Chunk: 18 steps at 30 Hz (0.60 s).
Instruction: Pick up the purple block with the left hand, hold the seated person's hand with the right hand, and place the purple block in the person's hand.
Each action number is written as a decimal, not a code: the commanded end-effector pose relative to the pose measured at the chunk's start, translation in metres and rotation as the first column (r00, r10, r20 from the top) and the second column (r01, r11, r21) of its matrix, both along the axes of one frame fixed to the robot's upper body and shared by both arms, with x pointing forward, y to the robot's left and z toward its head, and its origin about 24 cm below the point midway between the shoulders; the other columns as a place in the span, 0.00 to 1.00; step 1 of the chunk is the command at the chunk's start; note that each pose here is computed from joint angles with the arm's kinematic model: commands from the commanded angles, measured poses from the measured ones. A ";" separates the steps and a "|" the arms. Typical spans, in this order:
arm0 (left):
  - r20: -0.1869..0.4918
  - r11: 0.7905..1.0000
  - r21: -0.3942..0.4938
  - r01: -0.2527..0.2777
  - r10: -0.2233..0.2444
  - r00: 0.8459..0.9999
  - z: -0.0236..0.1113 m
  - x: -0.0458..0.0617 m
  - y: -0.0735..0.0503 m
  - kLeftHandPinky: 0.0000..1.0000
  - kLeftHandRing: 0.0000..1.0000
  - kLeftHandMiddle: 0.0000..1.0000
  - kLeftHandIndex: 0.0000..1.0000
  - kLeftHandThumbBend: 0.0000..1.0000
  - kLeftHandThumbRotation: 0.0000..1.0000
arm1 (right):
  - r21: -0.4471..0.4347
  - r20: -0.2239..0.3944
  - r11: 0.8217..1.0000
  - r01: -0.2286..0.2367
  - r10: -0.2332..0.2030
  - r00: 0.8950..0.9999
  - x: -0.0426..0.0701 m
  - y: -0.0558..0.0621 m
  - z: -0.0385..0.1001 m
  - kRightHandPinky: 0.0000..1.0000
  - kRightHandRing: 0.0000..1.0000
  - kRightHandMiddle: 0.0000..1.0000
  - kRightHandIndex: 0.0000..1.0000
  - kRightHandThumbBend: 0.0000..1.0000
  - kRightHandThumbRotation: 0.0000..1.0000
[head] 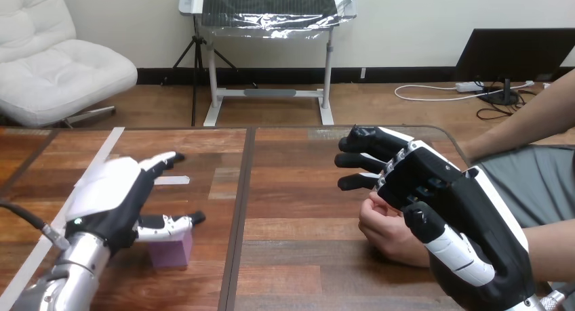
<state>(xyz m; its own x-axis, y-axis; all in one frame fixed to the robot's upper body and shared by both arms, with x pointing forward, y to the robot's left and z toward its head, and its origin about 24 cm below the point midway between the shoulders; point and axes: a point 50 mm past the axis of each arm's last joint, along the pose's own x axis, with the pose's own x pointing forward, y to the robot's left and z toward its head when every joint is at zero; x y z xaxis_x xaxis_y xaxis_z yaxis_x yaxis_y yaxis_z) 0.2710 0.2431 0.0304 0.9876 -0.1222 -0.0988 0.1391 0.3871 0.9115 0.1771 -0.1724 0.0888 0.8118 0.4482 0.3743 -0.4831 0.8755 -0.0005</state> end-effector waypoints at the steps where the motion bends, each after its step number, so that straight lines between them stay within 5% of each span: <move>1: 0.061 1.000 0.026 0.018 -0.019 0.998 0.018 0.017 -0.001 0.92 0.83 0.85 0.87 0.72 0.42 | 0.013 0.069 1.000 -0.003 0.002 0.998 0.006 0.000 0.014 0.71 0.80 0.82 0.79 0.74 0.59; 18: 0.000 0.999 0.034 0.031 -0.031 1.000 0.010 0.019 -0.001 0.92 0.83 0.84 0.87 0.74 0.47 | 0.014 0.075 1.000 0.003 -0.004 0.997 0.006 0.000 0.013 0.71 0.80 0.82 0.79 0.74 0.59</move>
